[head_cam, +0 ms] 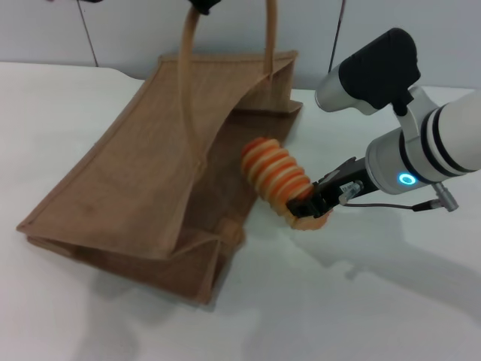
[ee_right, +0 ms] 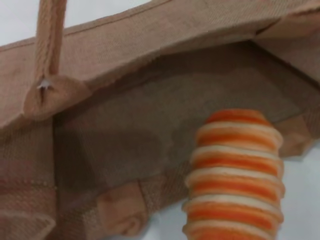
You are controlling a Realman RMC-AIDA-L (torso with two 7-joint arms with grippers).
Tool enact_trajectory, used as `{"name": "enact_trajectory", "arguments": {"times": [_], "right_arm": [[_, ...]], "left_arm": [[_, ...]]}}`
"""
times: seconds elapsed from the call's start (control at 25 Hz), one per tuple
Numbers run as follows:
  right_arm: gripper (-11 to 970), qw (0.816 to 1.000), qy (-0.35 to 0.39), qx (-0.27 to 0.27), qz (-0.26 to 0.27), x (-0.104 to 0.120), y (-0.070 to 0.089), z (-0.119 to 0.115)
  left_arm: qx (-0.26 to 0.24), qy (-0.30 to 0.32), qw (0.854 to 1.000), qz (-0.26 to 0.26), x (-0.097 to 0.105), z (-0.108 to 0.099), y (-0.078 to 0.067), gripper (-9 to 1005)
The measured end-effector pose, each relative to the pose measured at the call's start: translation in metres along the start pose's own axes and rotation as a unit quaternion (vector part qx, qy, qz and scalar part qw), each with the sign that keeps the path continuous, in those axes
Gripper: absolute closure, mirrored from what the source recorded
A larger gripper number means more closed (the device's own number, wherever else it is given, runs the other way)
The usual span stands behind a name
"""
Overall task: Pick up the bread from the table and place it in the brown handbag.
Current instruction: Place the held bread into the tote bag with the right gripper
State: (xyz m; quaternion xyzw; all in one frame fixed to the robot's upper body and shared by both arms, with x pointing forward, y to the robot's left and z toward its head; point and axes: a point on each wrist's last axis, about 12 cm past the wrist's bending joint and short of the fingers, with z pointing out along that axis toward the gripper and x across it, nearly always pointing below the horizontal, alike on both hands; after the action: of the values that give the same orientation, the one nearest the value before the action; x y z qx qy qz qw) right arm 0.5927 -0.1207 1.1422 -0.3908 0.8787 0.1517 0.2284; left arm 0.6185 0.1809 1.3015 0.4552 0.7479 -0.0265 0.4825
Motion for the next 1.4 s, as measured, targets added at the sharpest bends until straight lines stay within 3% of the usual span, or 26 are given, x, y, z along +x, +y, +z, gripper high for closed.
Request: {"name": "enact_trajectory", "arguments": {"times": [0.72, 1.4], "right_arm": [[594, 0.999, -0.029, -0.017, -0.020, -0.023, 0.004, 0.009], [632, 0.998, -0.062, 0.008, -0.011, -0.034, -0.014, 0.024]], "left_arm": [[0.026, -0.036, 0.998, 0.042, -0.039, 0.007, -0.031, 872], [0.047, -0.077, 0.993, 0.071, -0.068, 0.000, -0.056, 872]]}}
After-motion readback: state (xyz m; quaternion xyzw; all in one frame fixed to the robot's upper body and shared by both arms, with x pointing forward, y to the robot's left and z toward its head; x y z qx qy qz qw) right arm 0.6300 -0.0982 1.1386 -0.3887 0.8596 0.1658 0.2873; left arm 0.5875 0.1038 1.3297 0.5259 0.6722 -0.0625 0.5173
